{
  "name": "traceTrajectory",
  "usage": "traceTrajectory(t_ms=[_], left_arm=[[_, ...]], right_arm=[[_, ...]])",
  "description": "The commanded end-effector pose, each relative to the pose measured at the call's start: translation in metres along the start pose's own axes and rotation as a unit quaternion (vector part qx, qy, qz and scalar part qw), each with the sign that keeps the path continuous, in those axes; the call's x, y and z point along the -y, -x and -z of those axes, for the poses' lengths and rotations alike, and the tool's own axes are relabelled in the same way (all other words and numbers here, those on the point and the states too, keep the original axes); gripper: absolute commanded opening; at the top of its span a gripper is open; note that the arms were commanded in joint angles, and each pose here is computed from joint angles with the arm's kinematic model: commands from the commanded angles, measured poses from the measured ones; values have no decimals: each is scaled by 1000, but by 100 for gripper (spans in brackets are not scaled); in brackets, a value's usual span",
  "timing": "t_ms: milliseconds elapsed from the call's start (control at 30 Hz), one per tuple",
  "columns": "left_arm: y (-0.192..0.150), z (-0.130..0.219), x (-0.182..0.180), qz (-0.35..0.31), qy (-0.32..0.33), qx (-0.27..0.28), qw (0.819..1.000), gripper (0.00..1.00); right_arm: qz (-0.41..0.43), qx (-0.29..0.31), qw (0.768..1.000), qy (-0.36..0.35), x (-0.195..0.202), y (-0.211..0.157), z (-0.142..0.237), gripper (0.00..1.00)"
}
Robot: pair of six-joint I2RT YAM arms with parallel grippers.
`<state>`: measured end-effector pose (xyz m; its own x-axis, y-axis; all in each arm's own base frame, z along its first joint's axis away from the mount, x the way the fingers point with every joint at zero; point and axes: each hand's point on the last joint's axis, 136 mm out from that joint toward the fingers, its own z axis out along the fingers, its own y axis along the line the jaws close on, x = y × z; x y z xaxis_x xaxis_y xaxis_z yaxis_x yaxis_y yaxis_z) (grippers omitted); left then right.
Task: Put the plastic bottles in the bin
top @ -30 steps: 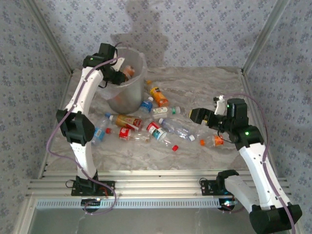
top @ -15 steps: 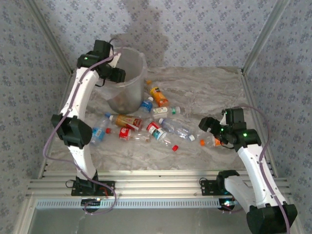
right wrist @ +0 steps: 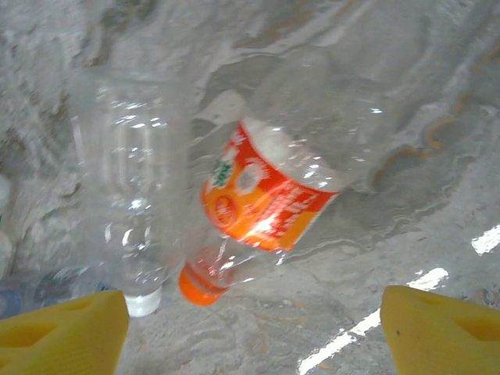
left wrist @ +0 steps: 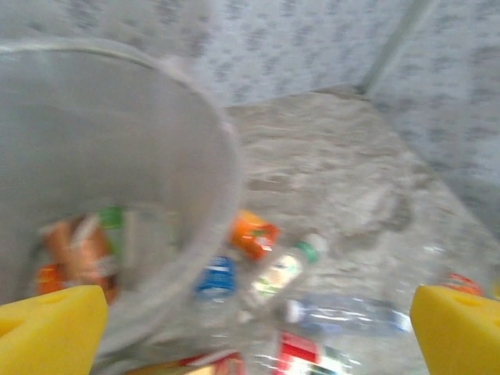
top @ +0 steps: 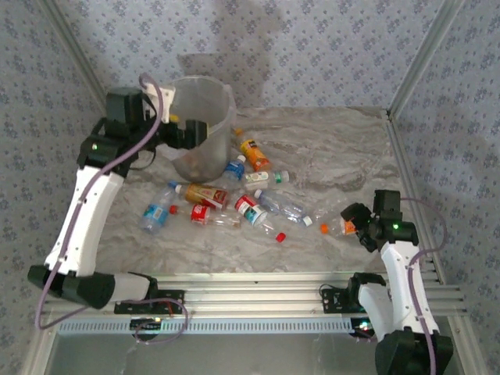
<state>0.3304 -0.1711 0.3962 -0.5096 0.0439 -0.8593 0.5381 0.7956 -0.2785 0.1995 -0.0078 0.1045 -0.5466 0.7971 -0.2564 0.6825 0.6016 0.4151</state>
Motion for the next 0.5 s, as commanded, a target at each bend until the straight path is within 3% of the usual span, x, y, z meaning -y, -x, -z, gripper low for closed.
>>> traceTrajectory(t_ms=[0, 200, 467], left_arm=[[2, 8, 57, -2, -133, 44, 990, 100], [-45, 1, 118, -4, -232, 15, 973, 100], [-102, -31, 151, 21, -274, -35, 961, 100]], right_arm=[[-50, -5, 999, 8, 5, 2, -9, 81], [-99, -2, 995, 1, 18, 12, -25, 77], [-136, 6, 991, 6, 23, 26, -47, 78]])
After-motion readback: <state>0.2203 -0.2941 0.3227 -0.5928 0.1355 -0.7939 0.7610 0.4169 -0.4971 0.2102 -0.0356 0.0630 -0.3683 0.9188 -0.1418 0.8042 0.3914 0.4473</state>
